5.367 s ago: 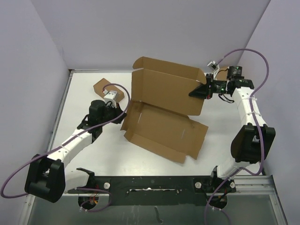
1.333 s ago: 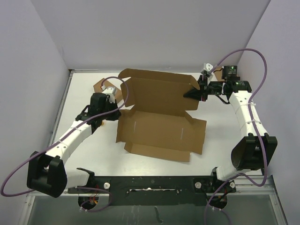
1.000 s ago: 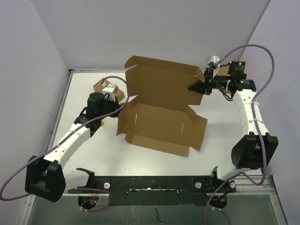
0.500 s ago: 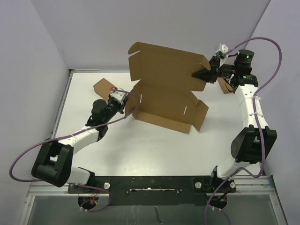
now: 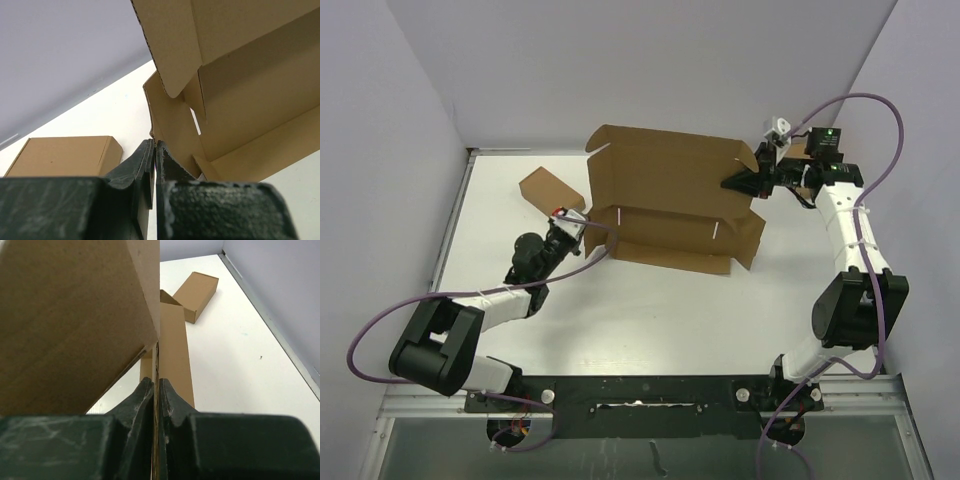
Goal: Fold the paper box
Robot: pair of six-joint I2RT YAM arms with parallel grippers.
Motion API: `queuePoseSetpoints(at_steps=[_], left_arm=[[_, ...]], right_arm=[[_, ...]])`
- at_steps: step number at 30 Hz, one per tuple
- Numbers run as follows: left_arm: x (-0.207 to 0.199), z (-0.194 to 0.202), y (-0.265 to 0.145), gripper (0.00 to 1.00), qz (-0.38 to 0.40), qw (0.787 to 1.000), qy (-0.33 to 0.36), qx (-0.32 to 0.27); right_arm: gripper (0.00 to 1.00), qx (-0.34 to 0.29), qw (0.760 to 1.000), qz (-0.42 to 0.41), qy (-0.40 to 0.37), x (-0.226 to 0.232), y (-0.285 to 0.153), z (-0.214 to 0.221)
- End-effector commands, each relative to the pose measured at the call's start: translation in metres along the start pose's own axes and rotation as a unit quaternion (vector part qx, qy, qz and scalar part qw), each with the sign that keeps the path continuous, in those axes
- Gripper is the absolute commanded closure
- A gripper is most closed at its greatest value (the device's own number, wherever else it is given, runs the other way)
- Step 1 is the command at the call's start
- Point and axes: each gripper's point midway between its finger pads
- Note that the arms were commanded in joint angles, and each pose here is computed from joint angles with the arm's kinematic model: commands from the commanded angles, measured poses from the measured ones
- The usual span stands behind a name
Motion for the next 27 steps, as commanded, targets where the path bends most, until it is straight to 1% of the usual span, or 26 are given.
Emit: queuePoseSetpoints(at_steps=[1,5,12,16,21,27], left_arm=[[-0.015,-0.002,-0.008,1.00,0.022,1.000,0.005,-0.012],[-0.025,0.003,-0.013,1.00,0.030,1.000,0.001,-0.003],[-0.033,0.006,-0.012,1.00,0.042,0.999,-0.002,0.006],[-0.036,0.008,-0.011,1.00,0.050,0.999,-0.006,0.012],[-0.043,0.009,-0.009,1.00,0.062,0.997,-0.028,0.020],[-0.054,-0.002,-0.002,1.00,0.078,0.995,-0.054,0.012]], right_arm=[[1.00,0.017,0.999,0.030,-0.005,0.008,-0.001,0.001],[1.00,0.012,0.998,0.054,0.037,0.000,-0.001,0.001],[1.00,0.002,0.993,0.051,0.109,-0.006,0.002,0.000],[1.00,0.001,0.991,0.049,0.128,-0.005,0.002,0.002],[1.00,0.000,0.988,0.049,0.144,-0.006,0.003,0.004],[1.00,-0.002,0.987,0.050,0.152,-0.007,0.004,0.007]])
Point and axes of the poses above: each gripper's point midway between its finger pads, its own y axis out along the fingers, its own x axis along the line the jaws close on, z = x × y, and after that the axes turned 15 degrees about y, right-handed
